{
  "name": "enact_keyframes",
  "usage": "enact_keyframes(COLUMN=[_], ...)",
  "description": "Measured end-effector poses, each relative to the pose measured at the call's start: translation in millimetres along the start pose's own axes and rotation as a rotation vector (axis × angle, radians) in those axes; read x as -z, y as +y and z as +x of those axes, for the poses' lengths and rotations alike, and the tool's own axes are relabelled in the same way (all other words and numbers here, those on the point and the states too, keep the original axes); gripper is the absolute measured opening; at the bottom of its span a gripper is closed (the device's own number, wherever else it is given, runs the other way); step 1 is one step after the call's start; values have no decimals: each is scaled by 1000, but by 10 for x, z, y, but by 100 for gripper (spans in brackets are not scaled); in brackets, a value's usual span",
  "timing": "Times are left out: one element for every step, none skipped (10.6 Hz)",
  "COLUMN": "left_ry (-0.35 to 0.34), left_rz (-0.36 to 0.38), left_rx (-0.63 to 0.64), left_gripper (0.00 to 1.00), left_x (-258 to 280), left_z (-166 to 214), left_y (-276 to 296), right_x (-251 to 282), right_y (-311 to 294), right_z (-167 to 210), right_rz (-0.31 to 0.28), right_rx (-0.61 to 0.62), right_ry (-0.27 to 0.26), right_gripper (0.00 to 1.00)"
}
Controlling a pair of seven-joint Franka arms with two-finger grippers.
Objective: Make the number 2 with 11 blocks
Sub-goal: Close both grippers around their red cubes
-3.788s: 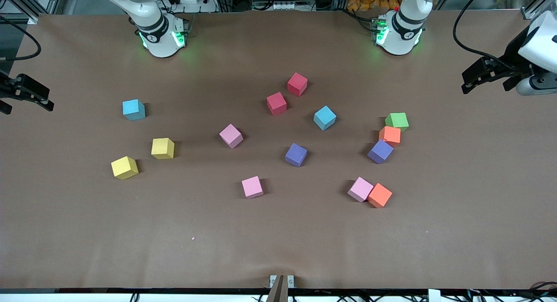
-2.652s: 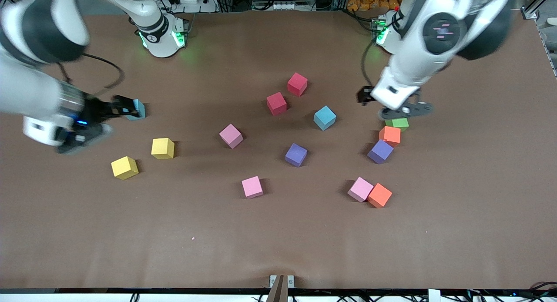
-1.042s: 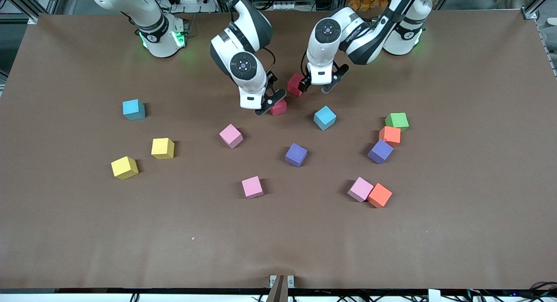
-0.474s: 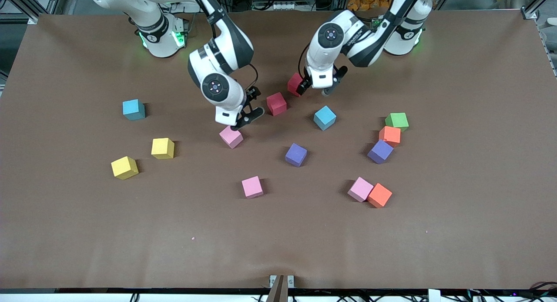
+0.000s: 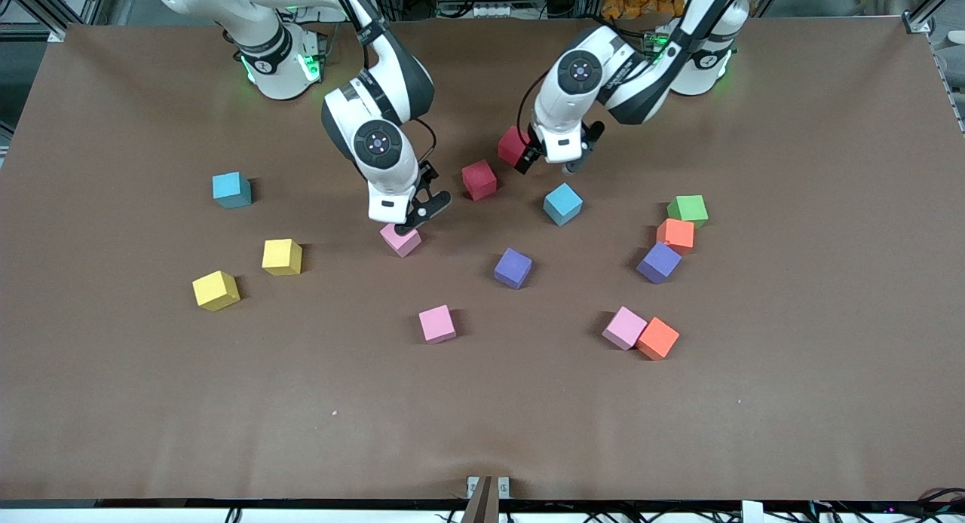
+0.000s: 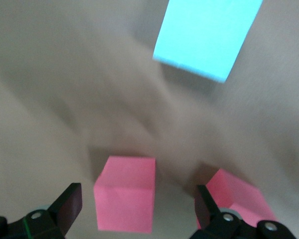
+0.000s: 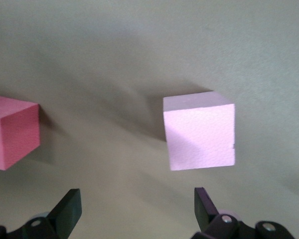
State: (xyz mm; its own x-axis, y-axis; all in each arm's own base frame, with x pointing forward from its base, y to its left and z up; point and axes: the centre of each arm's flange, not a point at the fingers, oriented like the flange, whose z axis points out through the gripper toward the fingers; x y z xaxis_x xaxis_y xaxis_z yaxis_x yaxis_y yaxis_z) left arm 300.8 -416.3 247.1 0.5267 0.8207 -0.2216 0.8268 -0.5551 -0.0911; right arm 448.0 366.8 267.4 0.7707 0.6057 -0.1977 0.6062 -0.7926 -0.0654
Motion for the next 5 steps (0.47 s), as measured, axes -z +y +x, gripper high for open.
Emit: enact_keyframes(left_ry=[-6,-11,-15,-18,-20], left_rz=[12,21,25,28,35], left_rx=[5,10,23,29,30], left_gripper=[100,100,100,100,100], left_x=[-78,-131,-155,-171,-201], left_z=[-71,-85,-73,-67,-71], left_y=[-20,-25,-12,0,-5], right_x=[3,-7,-24,-38,-49], right_y=[68,195,323,377,365], right_z=[8,20,26,29,32], right_rz=[-4,-6,-4,-3,-3], right_rx=[12,23,31,36,40], right_ry=[6,14,18,19,19], right_gripper=[100,100,100,100,100])
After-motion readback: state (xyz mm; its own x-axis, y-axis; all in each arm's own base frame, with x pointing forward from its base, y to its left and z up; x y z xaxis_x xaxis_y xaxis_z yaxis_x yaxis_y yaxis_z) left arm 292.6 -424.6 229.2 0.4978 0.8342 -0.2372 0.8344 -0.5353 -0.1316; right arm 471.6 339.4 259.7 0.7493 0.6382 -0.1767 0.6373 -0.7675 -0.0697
